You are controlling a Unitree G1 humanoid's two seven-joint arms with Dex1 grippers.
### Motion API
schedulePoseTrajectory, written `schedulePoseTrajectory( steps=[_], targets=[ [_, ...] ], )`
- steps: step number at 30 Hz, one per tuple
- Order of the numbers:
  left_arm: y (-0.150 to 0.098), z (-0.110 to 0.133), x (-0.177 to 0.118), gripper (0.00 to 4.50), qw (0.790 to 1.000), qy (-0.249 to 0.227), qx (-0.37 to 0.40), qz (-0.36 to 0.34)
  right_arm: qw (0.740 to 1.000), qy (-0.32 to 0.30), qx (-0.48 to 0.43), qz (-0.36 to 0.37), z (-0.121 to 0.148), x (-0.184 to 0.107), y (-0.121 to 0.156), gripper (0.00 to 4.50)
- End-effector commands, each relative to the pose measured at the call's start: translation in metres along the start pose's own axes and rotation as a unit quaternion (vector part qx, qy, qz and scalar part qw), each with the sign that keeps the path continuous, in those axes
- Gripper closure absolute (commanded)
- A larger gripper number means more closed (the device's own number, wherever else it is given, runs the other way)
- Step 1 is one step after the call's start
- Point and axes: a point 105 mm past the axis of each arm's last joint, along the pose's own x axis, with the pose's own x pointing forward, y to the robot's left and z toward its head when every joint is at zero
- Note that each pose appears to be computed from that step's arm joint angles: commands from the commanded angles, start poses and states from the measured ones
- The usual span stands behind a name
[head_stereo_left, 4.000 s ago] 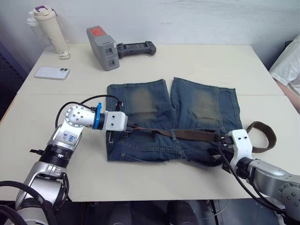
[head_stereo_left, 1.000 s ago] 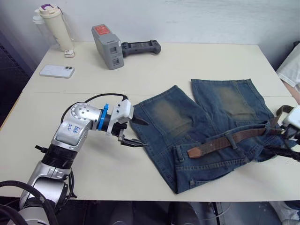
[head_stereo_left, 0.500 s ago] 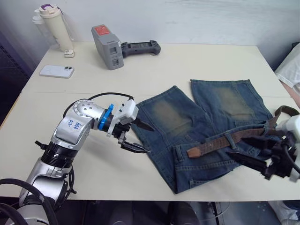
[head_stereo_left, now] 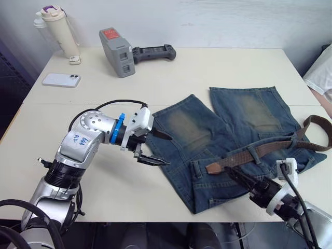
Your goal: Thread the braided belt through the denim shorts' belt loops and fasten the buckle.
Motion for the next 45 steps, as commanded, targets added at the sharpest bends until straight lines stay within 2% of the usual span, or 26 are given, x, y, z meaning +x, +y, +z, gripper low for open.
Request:
schedulePoseTrajectory(
  steps=[1, 8, 18, 26, 33, 45],
  targets=[
    [-0.001, 0.006, -0.002, 0.00, 1.000, -0.003, 0.016, 0.006, 0.998, -0.017, 0.055, 0.009, 0.011, 0.005, 0.008, 0.04],
    [0.000, 0.004, -0.003, 0.00, 1.000, 0.003, 0.017, 0.011, 0.996, -0.039, 0.079, 0.023, 0.021, 0.018, 0.015, 0.04],
    [0.002, 0.004, -0.005, 0.00, 1.000, 0.008, 0.023, 0.017, 0.991, -0.037, 0.123, -0.046, 0.014, 0.015, -0.015, 0.04],
    [0.003, 0.003, -0.004, 0.00, 0.999, 0.009, 0.028, 0.020, 0.982, -0.069, 0.171, -0.038, 0.016, 0.020, -0.018, 0.04],
    [0.004, 0.003, -0.005, 0.00, 0.999, 0.012, 0.030, 0.020, 0.973, -0.108, 0.201, -0.025, 0.032, 0.026, -0.023, 0.04],
    [0.004, 0.001, -0.006, 0.00, 0.999, 0.016, 0.028, 0.022, 0.966, -0.147, 0.211, 0.032, 0.047, 0.030, -0.007, 0.04]
  ],
)
